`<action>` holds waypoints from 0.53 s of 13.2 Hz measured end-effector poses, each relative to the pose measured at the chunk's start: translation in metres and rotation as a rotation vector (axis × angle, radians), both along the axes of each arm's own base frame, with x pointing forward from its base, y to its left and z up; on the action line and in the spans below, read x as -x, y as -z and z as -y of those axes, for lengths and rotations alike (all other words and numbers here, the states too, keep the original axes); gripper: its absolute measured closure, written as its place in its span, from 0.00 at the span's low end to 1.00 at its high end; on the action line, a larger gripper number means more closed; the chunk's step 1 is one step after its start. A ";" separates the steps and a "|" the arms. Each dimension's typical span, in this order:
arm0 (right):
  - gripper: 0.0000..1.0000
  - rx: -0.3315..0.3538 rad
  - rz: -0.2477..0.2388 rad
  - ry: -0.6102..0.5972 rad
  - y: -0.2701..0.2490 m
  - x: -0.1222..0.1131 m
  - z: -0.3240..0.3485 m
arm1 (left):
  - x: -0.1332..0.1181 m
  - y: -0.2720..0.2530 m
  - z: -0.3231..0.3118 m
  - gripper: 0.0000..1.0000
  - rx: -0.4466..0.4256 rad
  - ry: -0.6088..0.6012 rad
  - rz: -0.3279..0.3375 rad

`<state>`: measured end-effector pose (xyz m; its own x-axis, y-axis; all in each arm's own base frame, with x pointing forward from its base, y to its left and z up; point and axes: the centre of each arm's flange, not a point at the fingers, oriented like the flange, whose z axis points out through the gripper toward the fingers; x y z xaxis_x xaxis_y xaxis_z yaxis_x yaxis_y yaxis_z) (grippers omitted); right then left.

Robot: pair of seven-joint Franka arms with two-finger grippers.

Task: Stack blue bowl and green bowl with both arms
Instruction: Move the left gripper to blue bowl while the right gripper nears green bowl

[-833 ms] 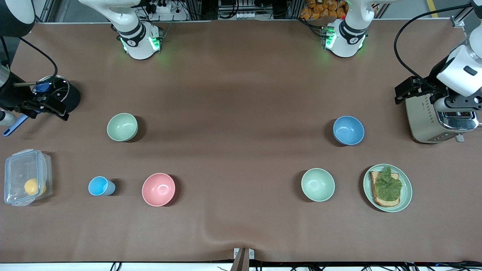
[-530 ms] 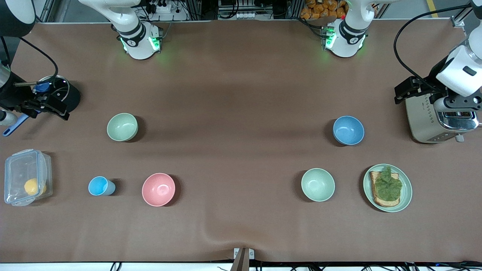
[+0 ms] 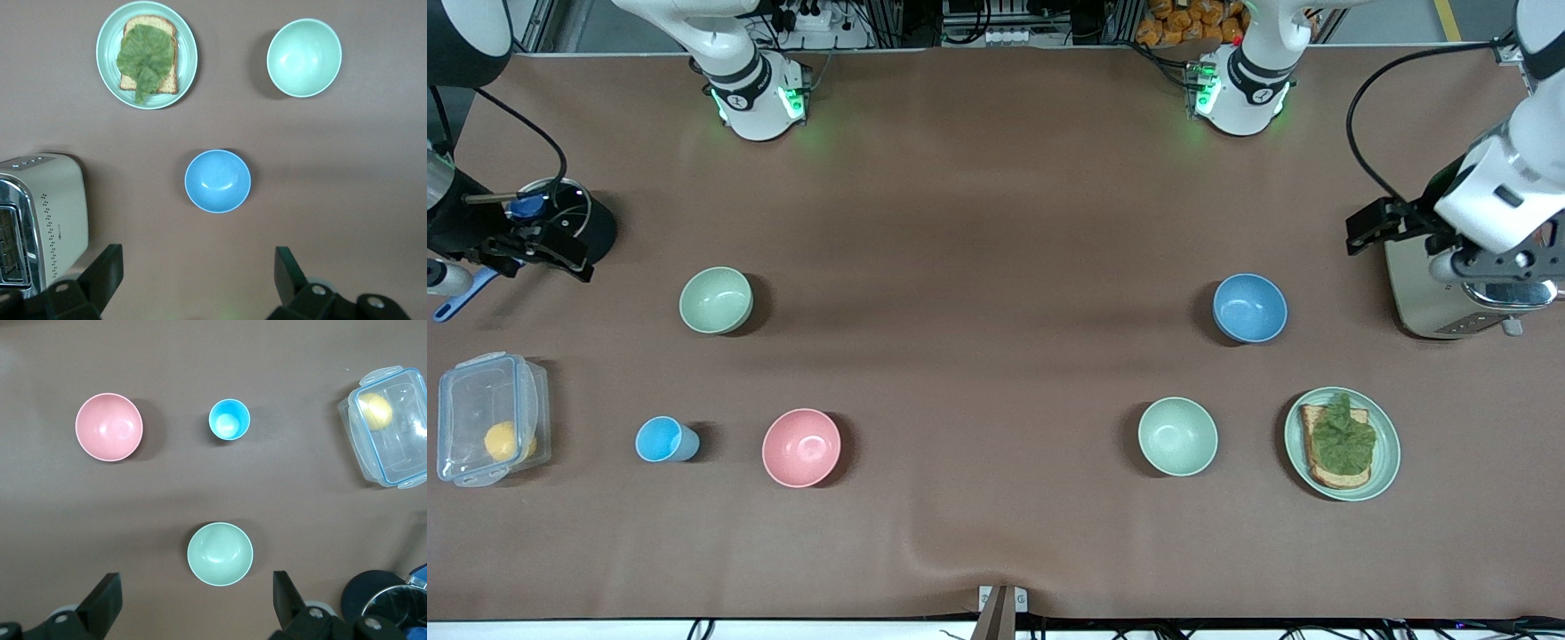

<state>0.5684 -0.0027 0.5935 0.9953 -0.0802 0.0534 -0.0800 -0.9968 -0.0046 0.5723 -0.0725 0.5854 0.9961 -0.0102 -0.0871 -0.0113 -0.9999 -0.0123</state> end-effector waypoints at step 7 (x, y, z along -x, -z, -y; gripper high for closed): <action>0.00 -0.002 -0.138 -0.014 0.050 -0.009 -0.006 | -0.044 0.132 -0.025 0.00 -0.009 -0.067 -0.181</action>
